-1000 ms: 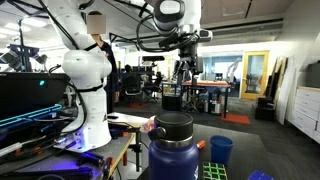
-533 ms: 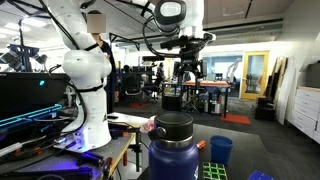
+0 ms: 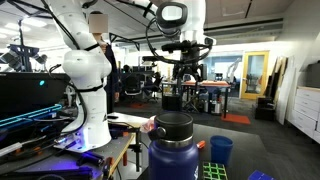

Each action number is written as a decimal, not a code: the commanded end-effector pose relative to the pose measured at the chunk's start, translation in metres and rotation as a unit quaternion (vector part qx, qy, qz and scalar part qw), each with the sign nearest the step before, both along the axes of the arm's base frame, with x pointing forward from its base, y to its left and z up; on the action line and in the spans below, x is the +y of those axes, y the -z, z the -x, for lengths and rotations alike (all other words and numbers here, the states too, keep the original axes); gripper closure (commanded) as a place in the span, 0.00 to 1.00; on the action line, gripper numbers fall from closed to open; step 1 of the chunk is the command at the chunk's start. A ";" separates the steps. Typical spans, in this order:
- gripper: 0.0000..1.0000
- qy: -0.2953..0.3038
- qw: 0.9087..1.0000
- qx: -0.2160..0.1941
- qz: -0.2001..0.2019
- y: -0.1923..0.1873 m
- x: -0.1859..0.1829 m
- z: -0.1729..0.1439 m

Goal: Put the pen in the cup

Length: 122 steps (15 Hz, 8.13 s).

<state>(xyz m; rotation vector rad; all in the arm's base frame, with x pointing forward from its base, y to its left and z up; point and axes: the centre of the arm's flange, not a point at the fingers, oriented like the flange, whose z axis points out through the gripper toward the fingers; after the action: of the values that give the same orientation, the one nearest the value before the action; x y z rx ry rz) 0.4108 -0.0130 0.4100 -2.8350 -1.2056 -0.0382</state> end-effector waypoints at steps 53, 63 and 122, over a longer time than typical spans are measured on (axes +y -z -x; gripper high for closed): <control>0.00 0.012 1.000 -0.026 -0.009 0.127 0.048 -0.029; 0.00 -0.041 0.999 -0.023 -0.004 0.147 0.040 -0.038; 0.19 -0.069 0.997 -0.028 0.002 0.244 0.017 -0.065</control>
<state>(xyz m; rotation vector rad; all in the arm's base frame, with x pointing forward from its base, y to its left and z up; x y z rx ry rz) 0.4733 0.0095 0.1697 -2.7699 -1.3823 -0.0757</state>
